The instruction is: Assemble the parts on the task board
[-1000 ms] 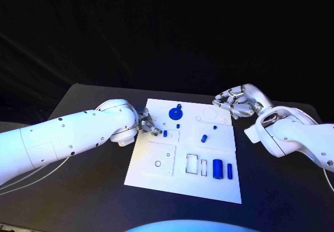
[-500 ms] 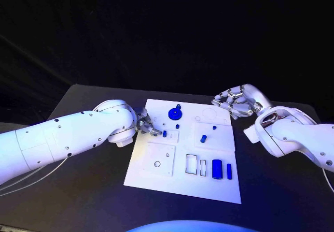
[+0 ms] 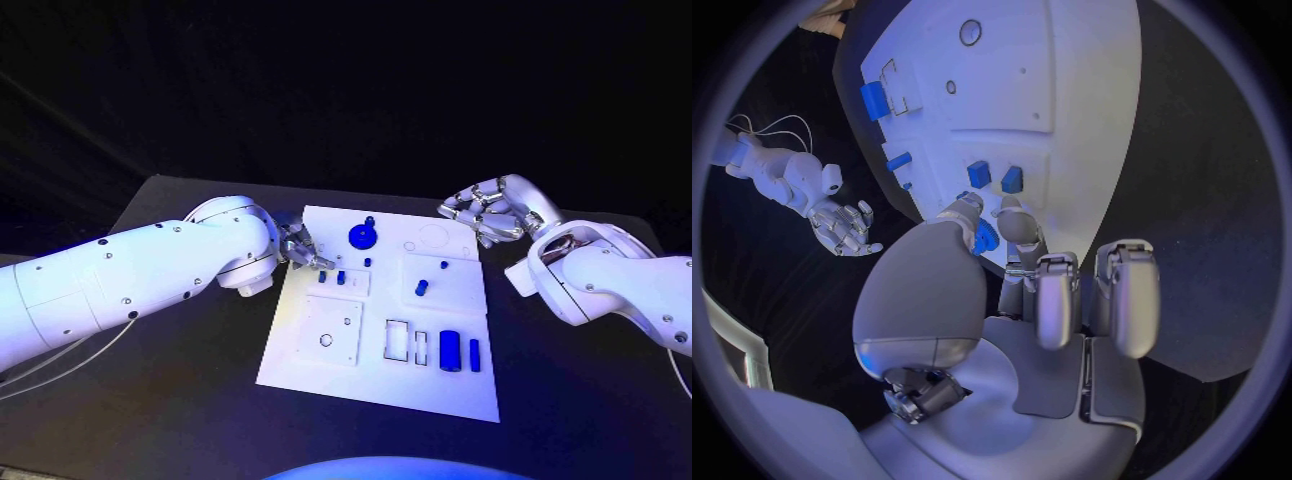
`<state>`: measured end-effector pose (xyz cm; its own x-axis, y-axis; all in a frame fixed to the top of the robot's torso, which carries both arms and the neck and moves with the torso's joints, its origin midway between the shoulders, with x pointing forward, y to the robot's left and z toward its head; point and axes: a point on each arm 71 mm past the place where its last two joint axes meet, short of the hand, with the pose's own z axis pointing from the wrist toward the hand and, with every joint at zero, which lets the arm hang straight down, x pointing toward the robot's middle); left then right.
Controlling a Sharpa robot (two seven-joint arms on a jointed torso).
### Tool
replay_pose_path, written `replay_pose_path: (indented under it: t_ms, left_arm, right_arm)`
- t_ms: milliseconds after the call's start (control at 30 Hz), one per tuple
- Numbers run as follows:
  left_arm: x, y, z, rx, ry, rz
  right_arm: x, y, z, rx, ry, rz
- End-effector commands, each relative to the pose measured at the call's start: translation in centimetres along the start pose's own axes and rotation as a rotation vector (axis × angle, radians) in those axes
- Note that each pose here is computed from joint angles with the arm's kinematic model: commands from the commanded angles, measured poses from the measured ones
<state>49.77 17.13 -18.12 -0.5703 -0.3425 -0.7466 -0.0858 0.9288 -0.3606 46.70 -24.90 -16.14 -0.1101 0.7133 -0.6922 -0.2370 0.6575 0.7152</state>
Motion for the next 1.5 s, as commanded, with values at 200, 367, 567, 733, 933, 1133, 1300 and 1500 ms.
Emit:
replay_pose_path:
  t_ms: [200,367,567,733,933,1133,1300,1500]
  left_arm:
    - [-1.66,-1.65,-0.52,0.178,-0.143,-0.12]
    - [-1.62,-3.62,-0.8,0.409,-0.243,-0.099]
    - [-0.56,-5.51,-1.18,0.605,-0.315,0.034]
    - [0.38,-6.11,-0.71,0.641,-0.331,0.141]
    - [1.71,-6.5,0.3,0.633,-0.305,0.237]
    - [3.04,-6.56,1.15,0.608,-0.267,0.3]
    - [3.45,-6.6,1.76,0.585,-0.246,0.327]
    - [3.71,-6.89,2.37,0.57,-0.234,0.35]
  right_arm:
    - [0.1,0.0,0.0,-0.014,0.003,-0.003]
    - [0.1,0.0,0.0,-0.014,0.002,-0.003]
    - [0.2,0.0,-0.1,-0.015,0.005,-0.002]
    - [0.2,0.1,-0.1,-0.015,0.006,-0.001]
    - [0.2,0.1,-0.2,-0.017,0.007,0.0]
    - [0.2,0.1,-0.2,-0.018,0.007,0.0]
    - [0.2,0.1,-0.2,-0.019,0.007,0.001]
    - [0.3,0.2,-0.1,-0.021,0.008,0.001]
